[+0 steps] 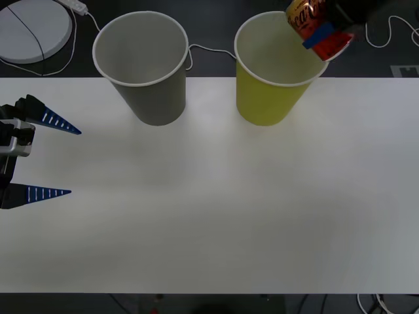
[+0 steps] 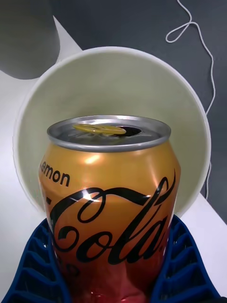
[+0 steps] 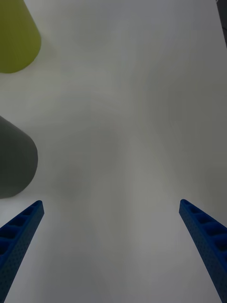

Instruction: Put the can into the green bin and the plastic bottle into the gray bin

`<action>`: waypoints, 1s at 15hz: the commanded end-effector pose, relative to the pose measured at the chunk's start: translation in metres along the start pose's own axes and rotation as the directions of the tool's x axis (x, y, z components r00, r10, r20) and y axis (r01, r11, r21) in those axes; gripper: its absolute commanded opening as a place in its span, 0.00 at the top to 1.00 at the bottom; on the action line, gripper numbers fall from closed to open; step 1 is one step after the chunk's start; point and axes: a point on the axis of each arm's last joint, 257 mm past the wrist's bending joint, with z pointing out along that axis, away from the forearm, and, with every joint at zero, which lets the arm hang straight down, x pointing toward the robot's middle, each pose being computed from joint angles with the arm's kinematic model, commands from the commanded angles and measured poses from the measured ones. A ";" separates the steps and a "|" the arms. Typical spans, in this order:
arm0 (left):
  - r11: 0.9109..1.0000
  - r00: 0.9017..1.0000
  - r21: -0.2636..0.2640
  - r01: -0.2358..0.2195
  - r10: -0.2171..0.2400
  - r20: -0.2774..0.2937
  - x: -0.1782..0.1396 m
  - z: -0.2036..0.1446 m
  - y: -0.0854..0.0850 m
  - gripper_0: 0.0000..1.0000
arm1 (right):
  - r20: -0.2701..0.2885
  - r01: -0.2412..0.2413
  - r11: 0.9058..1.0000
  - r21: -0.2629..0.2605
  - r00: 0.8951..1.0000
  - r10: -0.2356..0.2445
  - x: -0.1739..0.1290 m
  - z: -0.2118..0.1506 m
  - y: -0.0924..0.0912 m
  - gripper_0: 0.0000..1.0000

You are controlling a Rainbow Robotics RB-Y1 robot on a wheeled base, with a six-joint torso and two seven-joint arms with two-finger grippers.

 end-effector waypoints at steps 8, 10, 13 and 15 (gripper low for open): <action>1.000 1.000 0.000 0.000 0.000 0.000 0.000 0.000 0.000 0.00 | -0.025 0.014 1.000 0.018 1.000 -0.014 -0.024 0.015 -0.005 0.57; 1.000 1.000 0.000 0.000 0.000 0.000 0.000 0.000 0.000 0.00 | -0.024 0.020 1.000 0.015 1.000 -0.020 -0.025 0.015 -0.004 0.00; 1.000 1.000 0.000 0.000 0.000 0.000 0.000 0.000 0.000 0.00 | -0.016 0.030 1.000 0.004 0.999 -0.030 -0.025 0.012 -0.003 0.00; 1.000 1.000 0.000 0.000 0.000 0.000 0.000 0.000 0.000 0.00 | -0.001 0.033 0.999 -0.011 0.999 -0.033 -0.023 0.004 -0.003 0.00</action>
